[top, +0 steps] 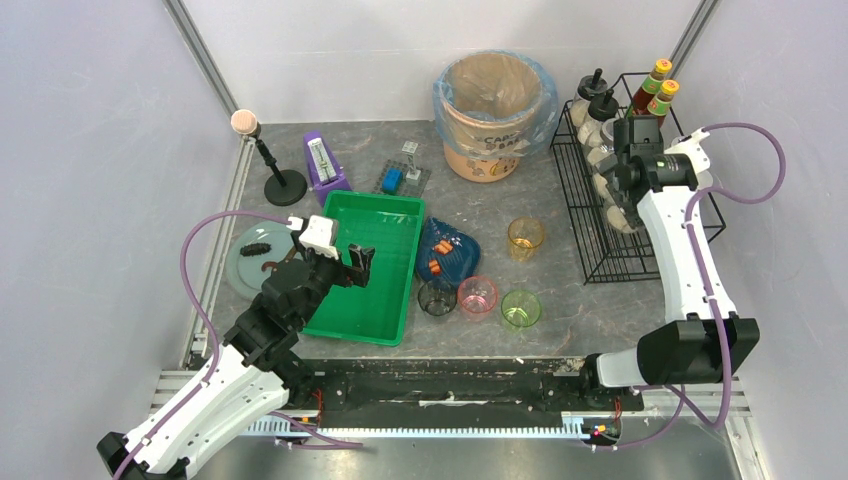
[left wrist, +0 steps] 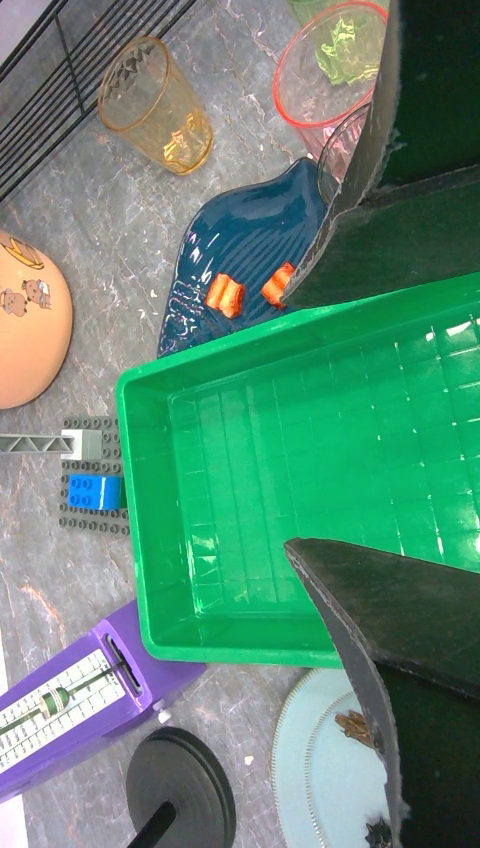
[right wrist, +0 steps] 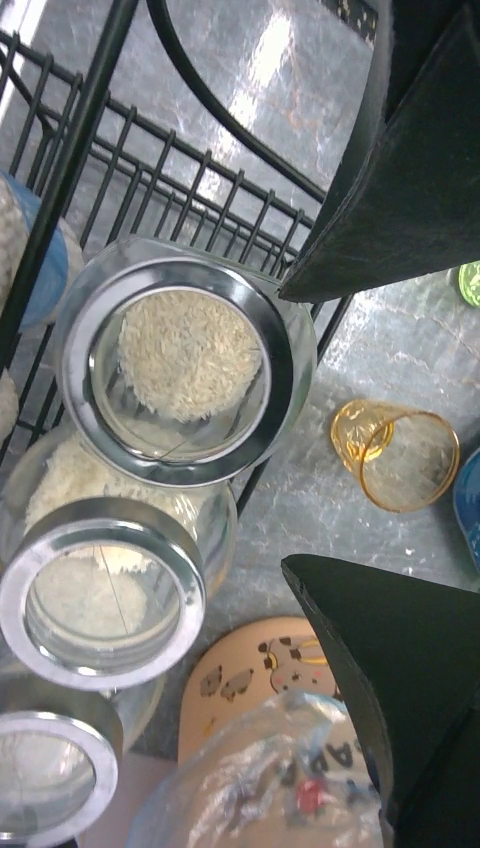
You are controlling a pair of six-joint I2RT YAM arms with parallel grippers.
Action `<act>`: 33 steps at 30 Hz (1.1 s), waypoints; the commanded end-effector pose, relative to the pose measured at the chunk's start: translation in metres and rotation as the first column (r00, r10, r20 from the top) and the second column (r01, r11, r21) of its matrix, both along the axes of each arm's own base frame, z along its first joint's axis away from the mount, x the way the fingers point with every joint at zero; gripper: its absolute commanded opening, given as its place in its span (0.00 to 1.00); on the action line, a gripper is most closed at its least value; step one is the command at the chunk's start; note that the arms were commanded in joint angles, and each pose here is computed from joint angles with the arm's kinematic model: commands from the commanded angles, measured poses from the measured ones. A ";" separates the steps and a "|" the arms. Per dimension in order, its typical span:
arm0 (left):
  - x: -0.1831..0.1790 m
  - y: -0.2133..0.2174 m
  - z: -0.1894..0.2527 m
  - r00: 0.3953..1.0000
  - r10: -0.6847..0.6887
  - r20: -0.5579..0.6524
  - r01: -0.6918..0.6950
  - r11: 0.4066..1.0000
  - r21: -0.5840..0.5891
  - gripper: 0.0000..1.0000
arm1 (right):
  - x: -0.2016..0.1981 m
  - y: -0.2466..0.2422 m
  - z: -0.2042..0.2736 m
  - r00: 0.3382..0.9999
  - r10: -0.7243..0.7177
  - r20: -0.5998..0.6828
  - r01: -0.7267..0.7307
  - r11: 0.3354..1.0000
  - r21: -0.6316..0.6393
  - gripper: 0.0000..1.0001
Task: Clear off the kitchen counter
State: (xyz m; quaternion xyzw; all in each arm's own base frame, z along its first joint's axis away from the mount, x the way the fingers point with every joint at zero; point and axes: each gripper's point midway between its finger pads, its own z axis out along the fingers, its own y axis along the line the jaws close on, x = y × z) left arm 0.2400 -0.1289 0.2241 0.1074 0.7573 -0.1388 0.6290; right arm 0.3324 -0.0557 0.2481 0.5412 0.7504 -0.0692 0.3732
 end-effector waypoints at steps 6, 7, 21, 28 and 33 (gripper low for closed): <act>0.001 0.001 0.011 0.999 0.005 0.036 -0.004 1.000 -0.010 0.90 | 0.009 0.011 0.034 0.984 0.023 0.177 -0.033 0.998 0.052 0.98; 0.001 0.001 0.011 0.999 0.002 0.036 -0.002 1.000 -0.010 0.90 | 0.005 0.009 0.033 0.984 0.022 0.174 -0.030 0.999 0.043 0.98; 0.002 -0.001 0.010 1.000 0.001 0.028 -0.001 1.000 -0.007 0.90 | -0.059 0.003 0.023 0.937 0.328 0.117 -0.296 0.928 -0.227 0.98; 0.003 -0.003 0.007 1.000 -0.001 0.013 0.001 1.000 -0.005 0.90 | -0.064 0.025 0.064 0.750 0.641 0.163 -0.512 0.718 -0.470 0.98; 0.003 -0.010 0.005 1.000 -0.015 -0.024 0.014 0.999 -0.036 0.90 | -0.055 0.053 0.061 0.599 0.796 0.081 -0.680 0.560 -0.473 0.98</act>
